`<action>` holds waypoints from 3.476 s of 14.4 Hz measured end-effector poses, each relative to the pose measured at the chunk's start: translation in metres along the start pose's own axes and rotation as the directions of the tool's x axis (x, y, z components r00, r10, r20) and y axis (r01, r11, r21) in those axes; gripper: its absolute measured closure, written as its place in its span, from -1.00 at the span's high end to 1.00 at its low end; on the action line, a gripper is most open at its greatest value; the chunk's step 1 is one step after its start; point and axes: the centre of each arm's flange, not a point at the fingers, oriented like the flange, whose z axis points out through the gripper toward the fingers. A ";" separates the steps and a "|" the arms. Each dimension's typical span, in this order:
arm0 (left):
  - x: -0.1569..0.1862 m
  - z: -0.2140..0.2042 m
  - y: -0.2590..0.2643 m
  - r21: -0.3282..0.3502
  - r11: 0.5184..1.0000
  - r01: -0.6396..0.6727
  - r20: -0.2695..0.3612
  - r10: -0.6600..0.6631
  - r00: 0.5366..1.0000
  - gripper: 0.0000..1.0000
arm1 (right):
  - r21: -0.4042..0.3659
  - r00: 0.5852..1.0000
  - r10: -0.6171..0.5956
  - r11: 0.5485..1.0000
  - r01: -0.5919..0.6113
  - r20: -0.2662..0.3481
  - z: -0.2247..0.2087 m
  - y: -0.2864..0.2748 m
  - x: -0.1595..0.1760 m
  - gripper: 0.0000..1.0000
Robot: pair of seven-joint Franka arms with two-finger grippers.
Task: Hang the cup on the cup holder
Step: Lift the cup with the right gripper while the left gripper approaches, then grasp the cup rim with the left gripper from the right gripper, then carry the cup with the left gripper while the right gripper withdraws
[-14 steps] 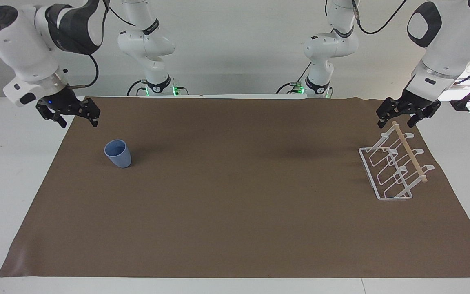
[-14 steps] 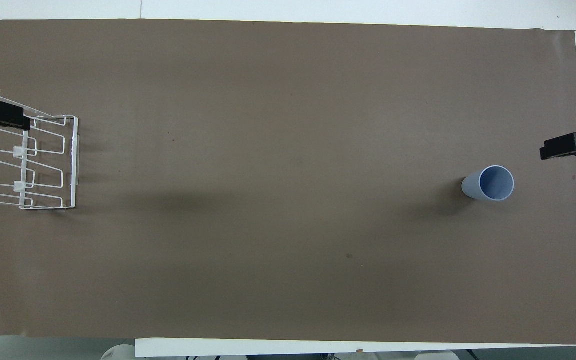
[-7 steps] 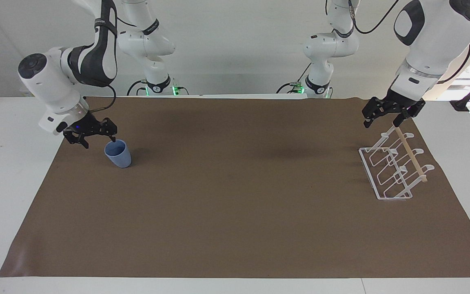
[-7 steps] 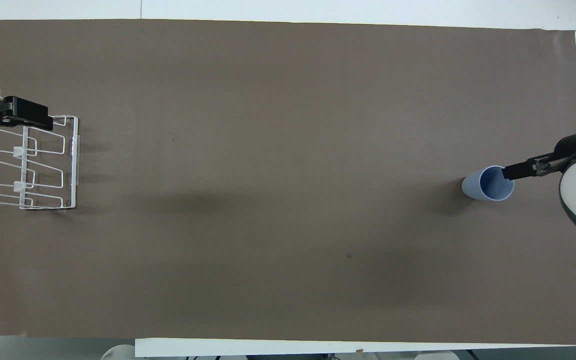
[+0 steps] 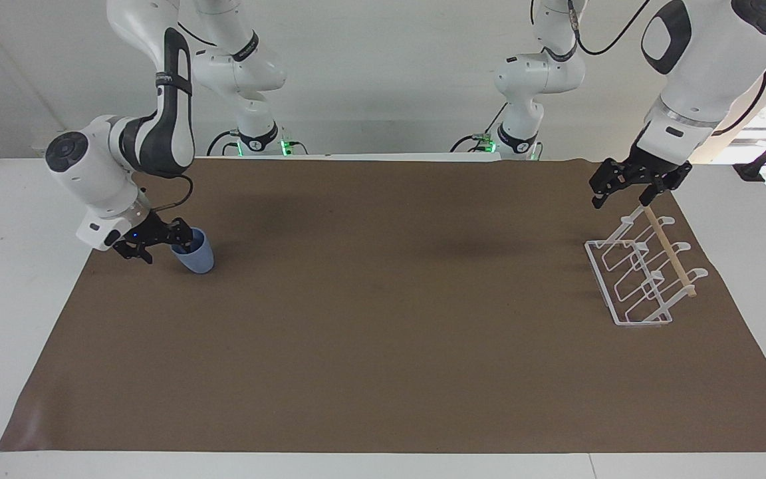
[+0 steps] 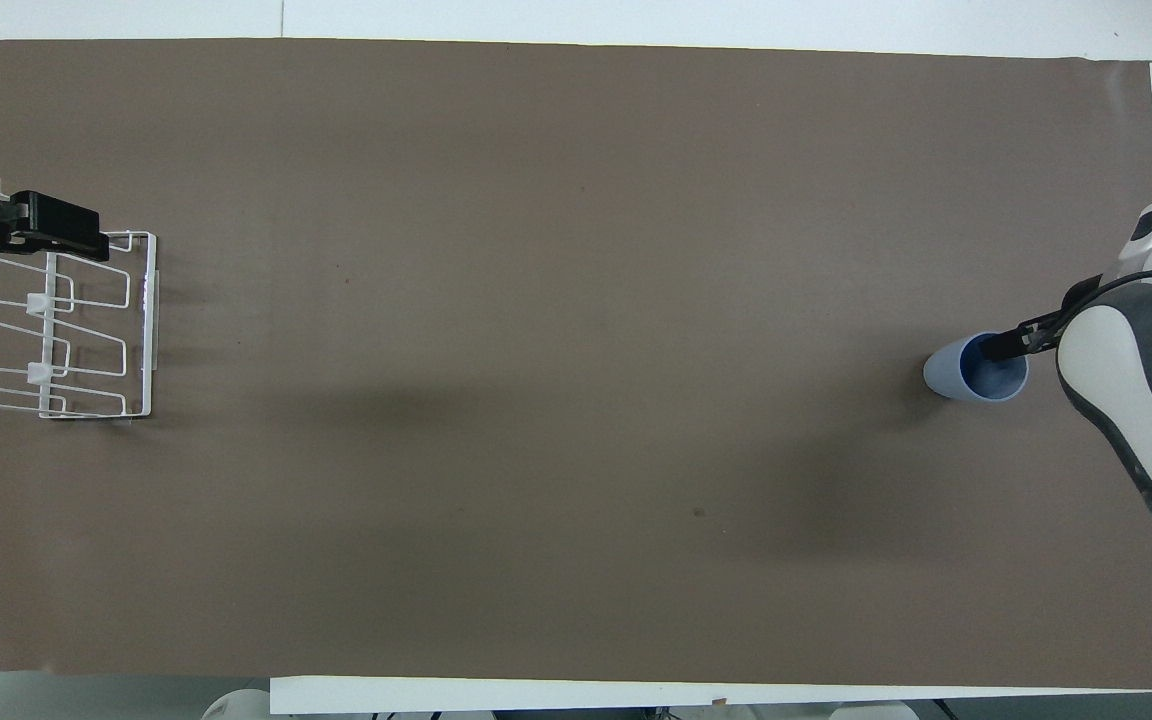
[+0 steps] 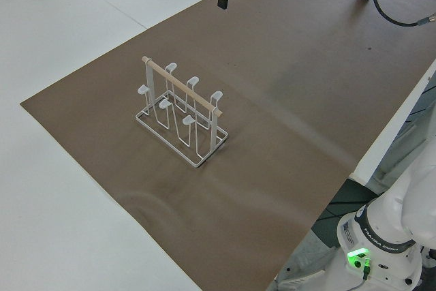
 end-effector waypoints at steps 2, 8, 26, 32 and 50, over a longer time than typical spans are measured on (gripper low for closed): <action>-0.001 0.001 -0.006 0.002 1.000 0.010 0.013 -0.010 1.000 1.00 | 0.003 1.000 -0.017 1.000 0.017 0.004 0.003 0.001 -0.002 0.50; -0.003 0.003 -0.008 0.007 0.996 0.086 0.038 -0.086 0.996 1.00 | 0.012 0.999 -0.035 0.999 0.035 0.021 0.017 -0.005 -0.005 -0.57; -0.072 0.030 0.181 0.021 0.237 0.971 0.373 -0.903 0.213 1.00 | 0.907 0.950 0.272 0.344 -0.242 0.150 -0.068 -0.271 0.086 -0.92; -0.075 -0.005 0.210 0.100 0.047 0.994 0.490 -0.872 -0.008 1.00 | 0.919 0.918 0.343 0.258 -0.297 0.201 -0.063 -0.365 0.096 -0.92; -0.065 0.057 0.258 0.181 0.018 0.983 0.429 -0.901 -0.062 0.99 | 0.911 0.905 0.357 0.245 -0.330 0.231 -0.056 -0.407 0.091 -0.92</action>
